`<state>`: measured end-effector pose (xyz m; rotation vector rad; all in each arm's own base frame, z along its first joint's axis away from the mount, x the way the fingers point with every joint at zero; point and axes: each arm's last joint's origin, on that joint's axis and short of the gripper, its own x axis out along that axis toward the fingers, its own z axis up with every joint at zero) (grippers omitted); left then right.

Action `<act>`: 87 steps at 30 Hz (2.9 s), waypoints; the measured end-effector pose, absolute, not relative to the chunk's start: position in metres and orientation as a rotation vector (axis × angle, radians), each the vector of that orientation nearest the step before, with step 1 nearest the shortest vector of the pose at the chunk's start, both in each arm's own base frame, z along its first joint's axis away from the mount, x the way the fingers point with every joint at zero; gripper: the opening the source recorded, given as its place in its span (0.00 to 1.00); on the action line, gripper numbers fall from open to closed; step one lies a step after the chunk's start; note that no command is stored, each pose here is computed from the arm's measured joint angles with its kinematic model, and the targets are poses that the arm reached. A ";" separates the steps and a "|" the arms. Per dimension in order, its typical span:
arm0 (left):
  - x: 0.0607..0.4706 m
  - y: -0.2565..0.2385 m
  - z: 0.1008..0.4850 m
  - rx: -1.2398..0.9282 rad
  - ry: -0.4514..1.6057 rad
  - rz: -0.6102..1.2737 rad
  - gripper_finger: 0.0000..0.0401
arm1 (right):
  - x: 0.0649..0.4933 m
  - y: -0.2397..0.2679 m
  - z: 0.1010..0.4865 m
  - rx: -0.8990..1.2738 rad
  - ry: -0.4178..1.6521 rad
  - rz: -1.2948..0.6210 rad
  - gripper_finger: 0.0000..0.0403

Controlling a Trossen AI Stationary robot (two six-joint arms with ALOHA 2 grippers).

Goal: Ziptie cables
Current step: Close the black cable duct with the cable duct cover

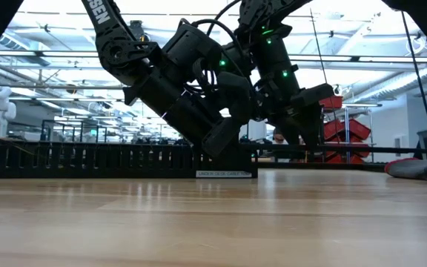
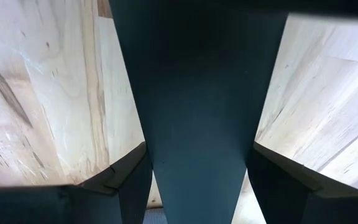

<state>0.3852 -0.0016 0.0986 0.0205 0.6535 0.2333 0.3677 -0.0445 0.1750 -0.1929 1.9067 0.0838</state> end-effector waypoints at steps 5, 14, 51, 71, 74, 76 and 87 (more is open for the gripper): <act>0.385 -0.002 0.099 0.021 0.653 0.234 0.57 | 0.368 -0.044 0.175 -0.193 1.906 0.084 0.57; 0.385 -0.002 0.099 0.027 0.654 0.234 0.57 | 0.367 -0.044 0.175 -0.193 1.915 0.086 0.63; 0.385 -0.002 0.099 0.022 0.654 0.237 0.57 | 0.255 -0.004 0.242 -0.087 1.050 -0.309 0.72; 0.385 -0.001 0.099 -0.006 0.650 0.246 0.57 | 0.274 -0.021 0.168 -0.001 0.692 -0.235 0.26; 0.385 -0.002 0.099 -0.006 0.650 0.246 0.57 | 0.281 -0.019 0.170 0.000 0.627 -0.168 0.07; 0.385 -0.002 0.099 -0.005 0.650 0.246 0.57 | 0.284 -0.018 0.171 0.003 0.589 -0.134 0.02; 0.385 -0.001 0.099 -0.005 0.650 0.246 0.57 | 0.291 -0.022 0.158 0.012 0.595 -0.140 0.00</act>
